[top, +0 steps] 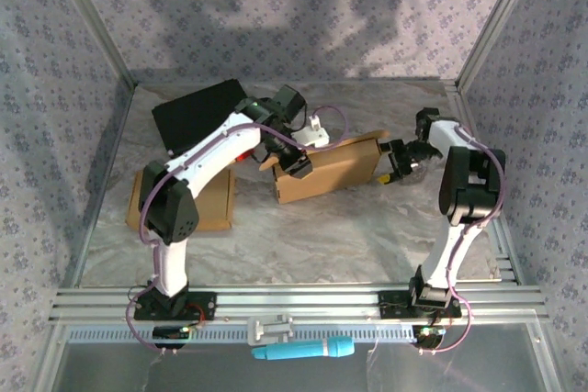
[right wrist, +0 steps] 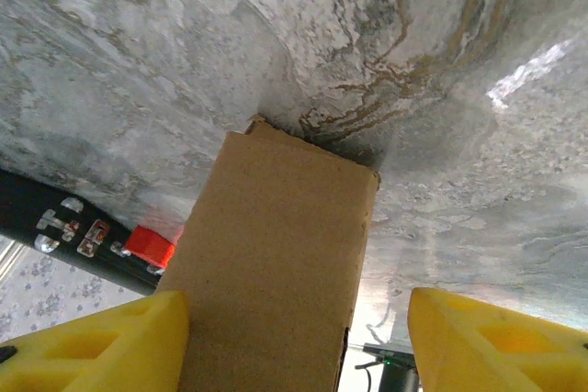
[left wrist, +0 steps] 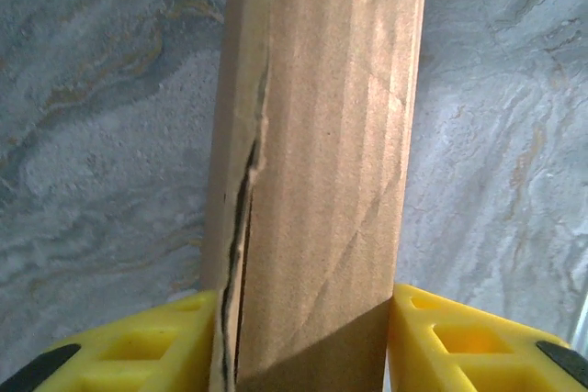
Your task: Fold the paper box
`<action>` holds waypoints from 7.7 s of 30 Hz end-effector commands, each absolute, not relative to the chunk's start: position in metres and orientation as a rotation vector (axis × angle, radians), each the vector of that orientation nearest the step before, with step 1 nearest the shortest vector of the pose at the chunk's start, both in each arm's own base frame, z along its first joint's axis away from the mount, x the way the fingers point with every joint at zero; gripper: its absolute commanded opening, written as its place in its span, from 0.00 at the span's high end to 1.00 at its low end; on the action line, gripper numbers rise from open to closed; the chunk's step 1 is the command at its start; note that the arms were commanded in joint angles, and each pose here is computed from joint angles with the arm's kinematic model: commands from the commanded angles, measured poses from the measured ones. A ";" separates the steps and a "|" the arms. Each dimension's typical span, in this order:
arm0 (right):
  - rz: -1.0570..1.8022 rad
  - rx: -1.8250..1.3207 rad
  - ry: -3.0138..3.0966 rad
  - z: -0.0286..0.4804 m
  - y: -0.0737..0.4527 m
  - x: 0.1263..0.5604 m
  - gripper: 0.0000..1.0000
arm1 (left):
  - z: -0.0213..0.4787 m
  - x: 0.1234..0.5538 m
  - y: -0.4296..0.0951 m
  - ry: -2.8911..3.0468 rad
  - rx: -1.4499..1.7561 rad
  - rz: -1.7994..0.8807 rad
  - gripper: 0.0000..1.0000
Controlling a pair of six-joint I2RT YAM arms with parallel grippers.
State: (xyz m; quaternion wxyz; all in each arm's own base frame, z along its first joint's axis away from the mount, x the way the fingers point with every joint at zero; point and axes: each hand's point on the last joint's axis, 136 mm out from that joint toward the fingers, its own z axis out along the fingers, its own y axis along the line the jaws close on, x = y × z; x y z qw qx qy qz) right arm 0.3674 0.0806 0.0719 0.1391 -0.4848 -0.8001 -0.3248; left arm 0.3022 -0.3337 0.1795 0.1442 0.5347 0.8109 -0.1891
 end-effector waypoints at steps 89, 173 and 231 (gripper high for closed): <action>-0.581 -1.269 -2.955 0.152 0.141 0.375 0.69 | 0.160 0.359 -0.323 2.297 1.414 -0.368 0.13; -0.527 0.775 -3.504 0.217 0.113 0.308 0.71 | 0.177 0.225 -0.292 2.229 1.741 -0.604 0.44; -0.473 0.230 -3.750 0.180 0.110 0.271 1.00 | 0.173 0.248 -0.298 2.307 1.590 -0.630 0.44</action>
